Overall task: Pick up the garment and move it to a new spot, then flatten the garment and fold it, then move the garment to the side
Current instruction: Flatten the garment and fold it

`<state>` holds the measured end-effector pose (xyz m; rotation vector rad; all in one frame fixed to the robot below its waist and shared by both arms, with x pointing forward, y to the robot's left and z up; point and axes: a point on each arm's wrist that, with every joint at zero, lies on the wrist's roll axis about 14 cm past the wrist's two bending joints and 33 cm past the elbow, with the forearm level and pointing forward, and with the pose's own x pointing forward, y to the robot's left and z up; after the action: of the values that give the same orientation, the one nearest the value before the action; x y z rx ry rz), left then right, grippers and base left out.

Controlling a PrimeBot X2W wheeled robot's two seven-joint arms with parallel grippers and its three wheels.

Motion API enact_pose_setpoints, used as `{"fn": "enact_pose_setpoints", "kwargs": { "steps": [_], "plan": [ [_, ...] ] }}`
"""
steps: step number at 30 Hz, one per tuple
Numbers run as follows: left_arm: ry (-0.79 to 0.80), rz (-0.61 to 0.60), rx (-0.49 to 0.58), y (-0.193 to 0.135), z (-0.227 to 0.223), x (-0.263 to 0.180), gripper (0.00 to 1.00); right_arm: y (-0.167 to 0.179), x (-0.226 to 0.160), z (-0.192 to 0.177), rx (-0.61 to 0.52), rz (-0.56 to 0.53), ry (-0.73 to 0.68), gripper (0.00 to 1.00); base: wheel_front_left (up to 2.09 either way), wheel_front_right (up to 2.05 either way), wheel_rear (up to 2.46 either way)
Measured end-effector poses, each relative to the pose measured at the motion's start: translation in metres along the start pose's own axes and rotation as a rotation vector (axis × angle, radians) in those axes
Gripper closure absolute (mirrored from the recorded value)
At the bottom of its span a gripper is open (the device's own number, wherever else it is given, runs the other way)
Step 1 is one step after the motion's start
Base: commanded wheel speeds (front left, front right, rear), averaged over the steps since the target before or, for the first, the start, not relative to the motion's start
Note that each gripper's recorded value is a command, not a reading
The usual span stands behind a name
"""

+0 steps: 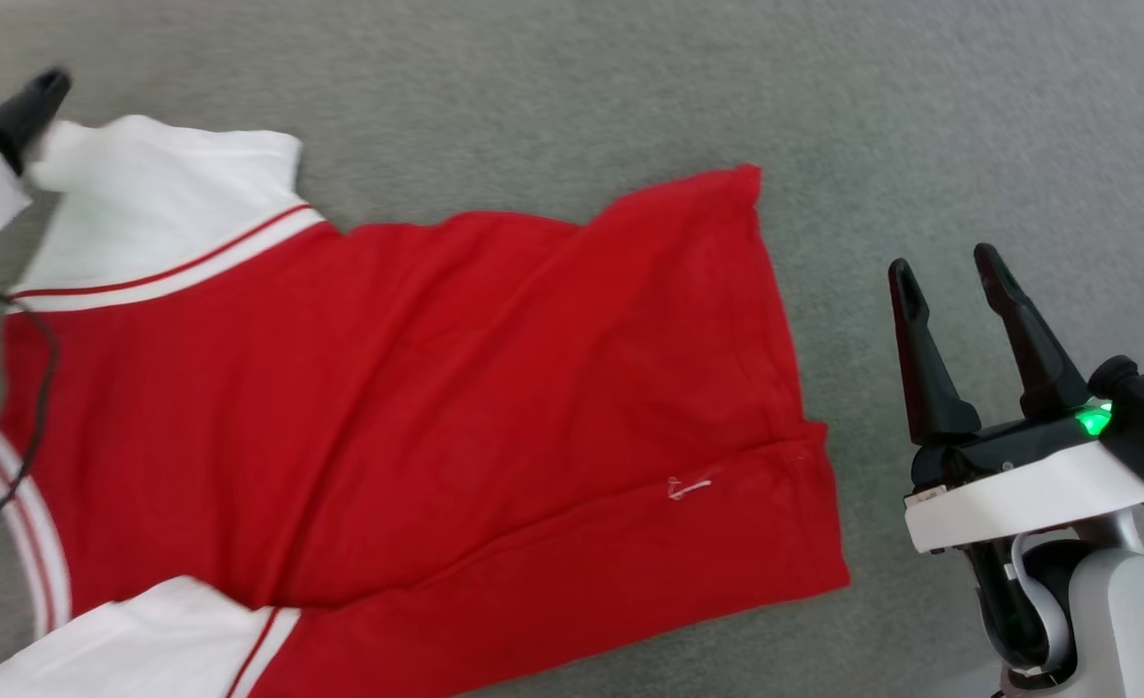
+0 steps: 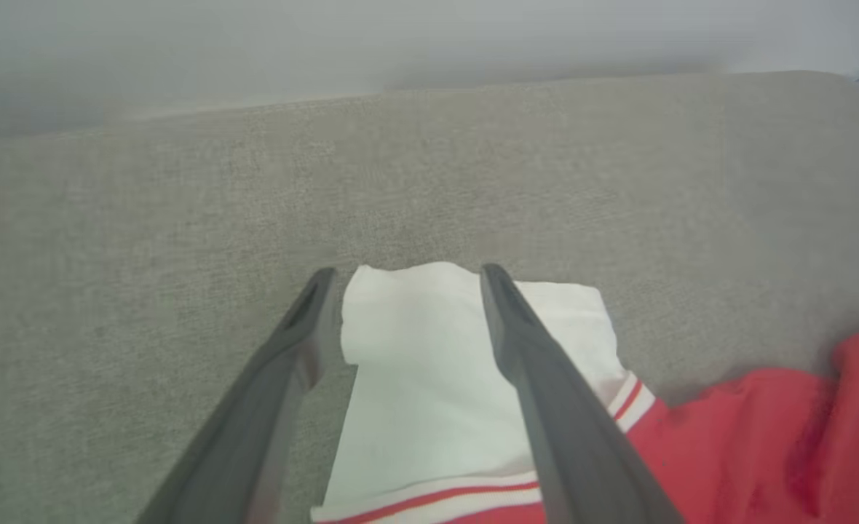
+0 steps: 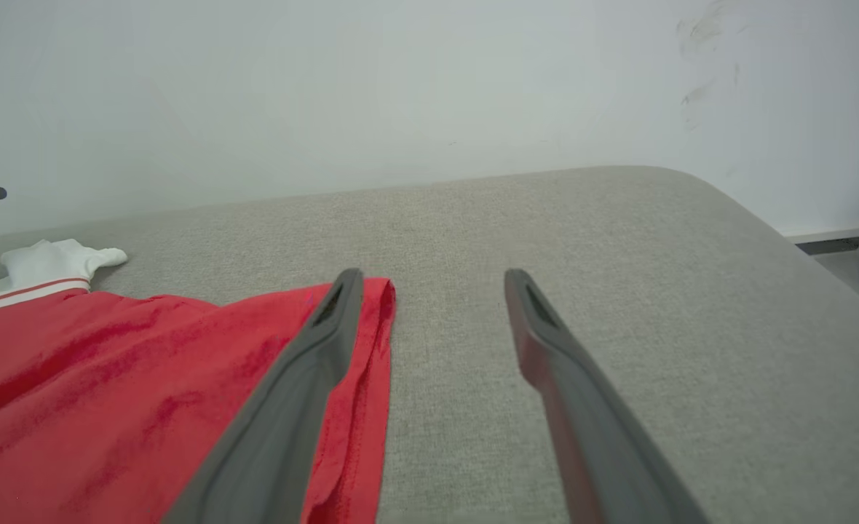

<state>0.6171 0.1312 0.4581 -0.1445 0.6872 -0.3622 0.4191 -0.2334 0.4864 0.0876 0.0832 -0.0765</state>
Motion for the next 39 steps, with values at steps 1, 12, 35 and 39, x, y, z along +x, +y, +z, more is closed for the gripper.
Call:
{"fn": "enact_pose_setpoints", "kwargs": {
  "steps": [1, 12, 35, 39],
  "plan": [
    [0.064, -0.001, -0.001, 0.002, -0.009, 0.006, 0.0, -0.004, -0.001, -0.003, -0.003, -0.013, 0.01, 0.0, 0.0, 0.0, 0.0],
    [0.468, 0.056, -0.009, 0.018, -0.08, 0.04, 0.0, -0.025, -0.008, -0.033, 0.022, -0.086, 0.092, 0.0, 0.0, 0.0, 0.0],
    [0.39, -0.013, 0.046, -0.003, -0.073, 0.046, 1.0, -0.02, 0.033, -0.06, 0.162, -0.003, 0.323, 0.0, 0.0, 0.0, 0.0],
    [0.325, -0.051, 0.07, -0.015, -0.06, 0.037, 1.0, -0.011, 0.052, -0.072, 0.164, 0.061, 0.462, 0.0, 0.0, 0.0, 0.0]
  ]
}}
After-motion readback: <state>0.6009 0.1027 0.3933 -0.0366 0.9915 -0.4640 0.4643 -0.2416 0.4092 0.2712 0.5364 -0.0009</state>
